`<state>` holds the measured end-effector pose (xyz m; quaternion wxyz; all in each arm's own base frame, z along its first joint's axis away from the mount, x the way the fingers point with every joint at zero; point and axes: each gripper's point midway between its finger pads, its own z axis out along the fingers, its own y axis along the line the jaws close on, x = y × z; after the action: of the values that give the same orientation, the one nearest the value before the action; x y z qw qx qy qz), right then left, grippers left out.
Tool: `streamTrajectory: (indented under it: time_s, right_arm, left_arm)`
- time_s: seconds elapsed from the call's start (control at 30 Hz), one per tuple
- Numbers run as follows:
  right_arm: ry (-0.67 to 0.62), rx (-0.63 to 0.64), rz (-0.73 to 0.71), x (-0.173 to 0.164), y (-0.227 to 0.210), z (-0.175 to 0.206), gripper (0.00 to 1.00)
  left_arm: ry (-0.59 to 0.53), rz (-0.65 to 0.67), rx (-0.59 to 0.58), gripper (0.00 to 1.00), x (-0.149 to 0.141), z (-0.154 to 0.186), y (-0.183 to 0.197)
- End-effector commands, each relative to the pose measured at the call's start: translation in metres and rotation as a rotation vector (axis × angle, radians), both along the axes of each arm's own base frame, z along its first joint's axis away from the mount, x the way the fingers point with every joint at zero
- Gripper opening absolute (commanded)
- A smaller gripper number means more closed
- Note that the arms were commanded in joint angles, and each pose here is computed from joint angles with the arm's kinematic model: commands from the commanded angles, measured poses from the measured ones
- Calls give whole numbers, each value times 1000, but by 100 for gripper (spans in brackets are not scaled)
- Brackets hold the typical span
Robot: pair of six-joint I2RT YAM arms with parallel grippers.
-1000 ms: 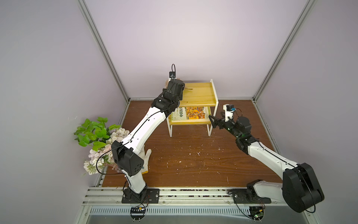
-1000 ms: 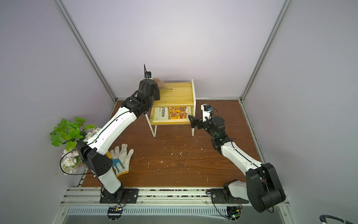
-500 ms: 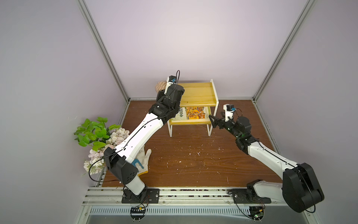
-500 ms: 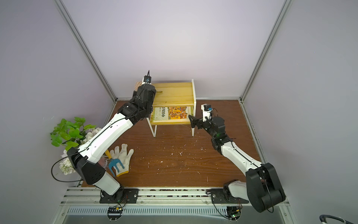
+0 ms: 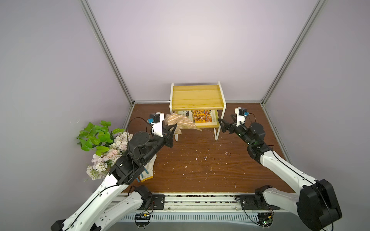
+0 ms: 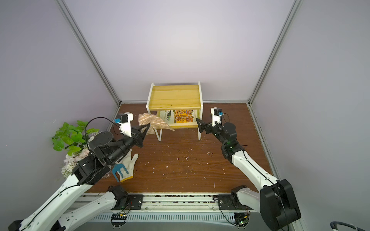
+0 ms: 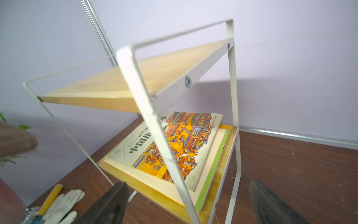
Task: Wipe the bookshelf clean with a cloth
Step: Wipe the dust from the shelf, then place the cleaning item at the center of the board.
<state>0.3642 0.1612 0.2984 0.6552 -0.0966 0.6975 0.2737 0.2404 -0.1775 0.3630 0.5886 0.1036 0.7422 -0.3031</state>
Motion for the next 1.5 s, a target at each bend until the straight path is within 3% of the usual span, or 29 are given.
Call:
streamTrajectory:
  time_s: [0.0,0.1,0.17,0.3,0.4,0.6,0.73,0.8,0.9,1.0,1.03,1.07,1.1,1.13,1.33,1.47]
  right_arm:
    - [-71,96,-6,-10,-5,27,99]
    - [-69,127,-53,-13,-15,28,99]
    - [-64,148,-113,-14,-27,27,99]
    - [-74,153,-198,-18,-44,25,99]
    - [-77,126,-204,-21,-46,25,99]
    - [-65,109,-226,-21,-50,21,99]
    - [-78,116,-237,-25,-54,23,99]
    - [-81,110,-269,-26,-60,23,99]
    - [-79,103,-318,-28,-70,22,99]
    - [-89,90,-329,-32,-73,23,99]
    - [-92,82,-334,-33,-75,22,99]
    - [-93,76,-342,-33,-76,21,99]
    - [-95,72,-351,-33,-78,21,99]
    - [-92,70,-358,-33,-79,19,99]
    - [-87,73,-457,-31,-97,8,99]
    - [-91,62,-660,-35,-133,-13,99]
  left_arm:
    - [224,-173,-99,0,-13,-58,-36]
    - [324,-302,-152,0,-21,-101,-66]
    - [314,-339,-127,0,-24,-121,-87]
    - [289,-269,148,0,-17,-177,-100]
    - [317,-191,243,0,-8,-203,-90]
    - [212,-312,150,0,-10,-187,-145]
    - [109,-419,190,0,-20,-173,-210]
    - [99,-485,250,1,-29,-189,-240]
    - [137,-548,381,12,-39,-232,-266]
    - [187,-546,494,22,-44,-274,-261]
    - [196,-543,513,30,-45,-281,-257]
    - [213,-538,547,48,-47,-288,-249]
    - [220,-531,568,88,-48,-290,-243]
    - [224,-528,581,98,-49,-290,-237]
    - [128,-483,464,100,-60,-235,-196]
    - [27,-112,368,100,-22,-205,-123]
